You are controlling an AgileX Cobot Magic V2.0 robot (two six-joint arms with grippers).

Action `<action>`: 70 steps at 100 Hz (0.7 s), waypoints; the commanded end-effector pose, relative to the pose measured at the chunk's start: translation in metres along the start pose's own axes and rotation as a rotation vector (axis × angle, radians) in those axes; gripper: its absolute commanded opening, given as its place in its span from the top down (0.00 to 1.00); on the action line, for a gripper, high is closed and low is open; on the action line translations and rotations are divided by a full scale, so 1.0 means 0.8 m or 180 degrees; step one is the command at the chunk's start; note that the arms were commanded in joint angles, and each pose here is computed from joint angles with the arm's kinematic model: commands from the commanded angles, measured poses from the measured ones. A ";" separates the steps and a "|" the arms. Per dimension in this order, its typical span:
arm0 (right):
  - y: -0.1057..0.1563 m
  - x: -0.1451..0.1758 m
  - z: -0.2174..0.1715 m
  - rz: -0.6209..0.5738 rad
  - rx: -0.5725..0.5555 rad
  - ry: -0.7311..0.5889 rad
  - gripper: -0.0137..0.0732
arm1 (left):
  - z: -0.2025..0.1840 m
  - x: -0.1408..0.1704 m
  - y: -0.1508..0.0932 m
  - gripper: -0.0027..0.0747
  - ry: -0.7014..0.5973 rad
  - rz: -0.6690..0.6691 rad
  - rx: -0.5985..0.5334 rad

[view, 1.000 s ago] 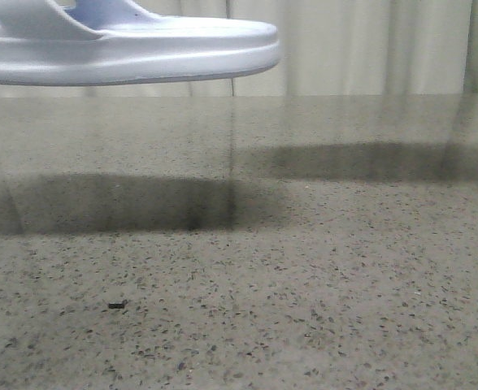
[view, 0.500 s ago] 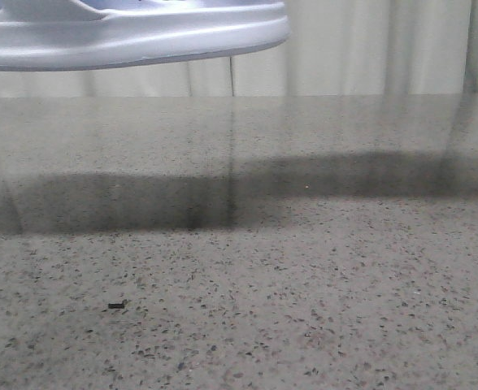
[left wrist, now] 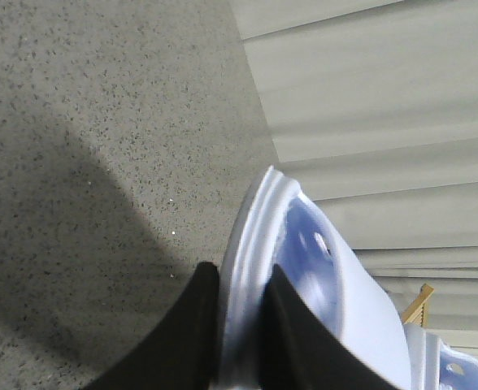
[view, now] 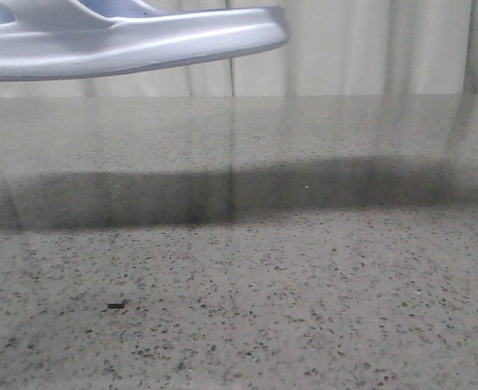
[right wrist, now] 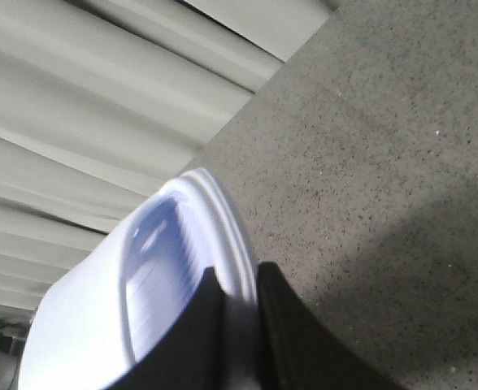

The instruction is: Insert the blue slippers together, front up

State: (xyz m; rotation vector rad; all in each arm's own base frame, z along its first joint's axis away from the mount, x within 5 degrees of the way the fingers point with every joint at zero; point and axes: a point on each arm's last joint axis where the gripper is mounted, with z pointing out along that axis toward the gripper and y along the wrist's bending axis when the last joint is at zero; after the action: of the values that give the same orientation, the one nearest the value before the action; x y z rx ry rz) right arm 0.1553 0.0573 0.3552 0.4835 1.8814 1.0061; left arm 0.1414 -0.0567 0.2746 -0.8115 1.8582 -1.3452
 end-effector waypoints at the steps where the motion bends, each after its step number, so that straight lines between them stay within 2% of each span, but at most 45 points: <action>1: 0.011 -0.010 0.007 0.0009 -0.0118 -0.0196 0.94 | 0.000 -0.001 -0.018 0.94 0.0055 -0.0074 0.0186; 35: 0.010 0.004 0.049 0.0031 -0.0095 -0.0047 0.94 | 0.000 -0.003 -0.021 0.95 -0.0002 0.0017 0.0276; 70: 0.016 0.016 0.062 0.0126 -0.0159 0.0032 0.94 | 0.000 -0.004 -0.022 0.94 -0.0010 0.0030 0.0314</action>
State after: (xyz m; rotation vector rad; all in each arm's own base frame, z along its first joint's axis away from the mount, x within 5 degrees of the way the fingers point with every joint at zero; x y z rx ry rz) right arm 0.1872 0.0967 0.3325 0.4764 1.9517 1.0723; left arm 0.1438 -0.0557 0.2769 -0.7787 1.8238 -1.3317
